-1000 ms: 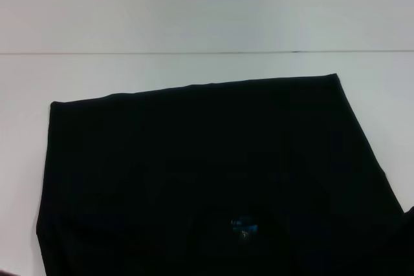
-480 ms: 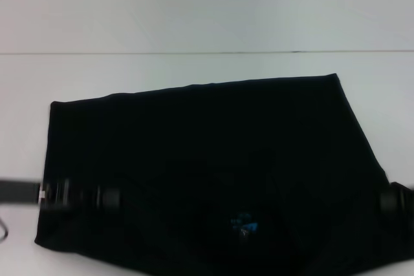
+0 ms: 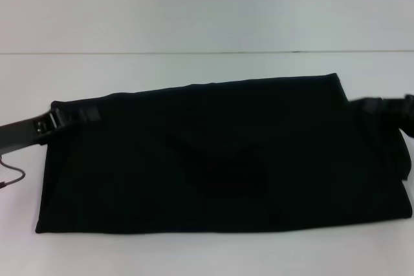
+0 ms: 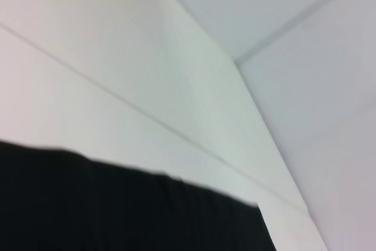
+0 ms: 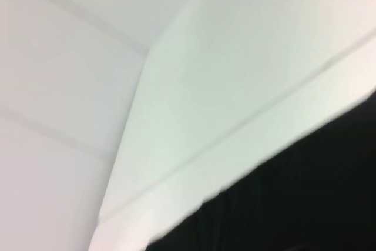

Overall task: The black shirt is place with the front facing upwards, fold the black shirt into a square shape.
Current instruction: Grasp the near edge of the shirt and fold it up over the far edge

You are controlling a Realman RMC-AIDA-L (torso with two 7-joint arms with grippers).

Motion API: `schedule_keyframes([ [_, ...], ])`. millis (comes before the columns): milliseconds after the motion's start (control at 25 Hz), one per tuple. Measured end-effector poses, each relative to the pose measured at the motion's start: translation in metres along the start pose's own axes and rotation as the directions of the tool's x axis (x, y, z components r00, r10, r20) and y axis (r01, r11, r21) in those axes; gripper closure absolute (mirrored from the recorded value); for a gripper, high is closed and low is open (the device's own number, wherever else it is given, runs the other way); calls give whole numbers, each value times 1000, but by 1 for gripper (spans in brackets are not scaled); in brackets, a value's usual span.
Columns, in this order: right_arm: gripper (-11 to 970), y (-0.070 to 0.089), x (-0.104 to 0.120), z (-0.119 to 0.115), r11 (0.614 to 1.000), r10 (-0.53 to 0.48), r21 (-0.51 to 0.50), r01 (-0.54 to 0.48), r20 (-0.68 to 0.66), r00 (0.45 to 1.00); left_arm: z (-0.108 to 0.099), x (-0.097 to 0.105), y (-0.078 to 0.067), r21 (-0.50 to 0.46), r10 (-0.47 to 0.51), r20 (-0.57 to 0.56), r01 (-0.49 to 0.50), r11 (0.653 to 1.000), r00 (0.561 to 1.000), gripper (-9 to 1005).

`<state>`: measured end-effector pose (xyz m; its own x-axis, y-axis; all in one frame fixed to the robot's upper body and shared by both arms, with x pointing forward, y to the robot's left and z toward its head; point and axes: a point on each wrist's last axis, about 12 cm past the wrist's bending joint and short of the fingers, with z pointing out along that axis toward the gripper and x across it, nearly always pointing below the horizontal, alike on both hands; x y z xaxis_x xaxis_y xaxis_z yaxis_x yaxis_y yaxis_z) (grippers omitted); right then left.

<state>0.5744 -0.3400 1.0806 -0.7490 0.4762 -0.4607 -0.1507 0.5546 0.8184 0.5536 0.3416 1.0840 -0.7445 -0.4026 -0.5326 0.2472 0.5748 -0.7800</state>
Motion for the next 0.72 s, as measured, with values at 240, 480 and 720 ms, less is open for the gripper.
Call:
schedule_keyframes([
  [240,877,2,9,35,999,-38,40,31,179,983,10,7,16,-65,-12,221,28,997,975,844],
  [480,873,10,19,67,990,-136,67,122,264,955,27,12,20,-128,25,294,13,992,955,839],
  [720,869,17,19,86,978,-201,105,178,285,937,39,9,19,-168,56,367,7,986,929,834],
])
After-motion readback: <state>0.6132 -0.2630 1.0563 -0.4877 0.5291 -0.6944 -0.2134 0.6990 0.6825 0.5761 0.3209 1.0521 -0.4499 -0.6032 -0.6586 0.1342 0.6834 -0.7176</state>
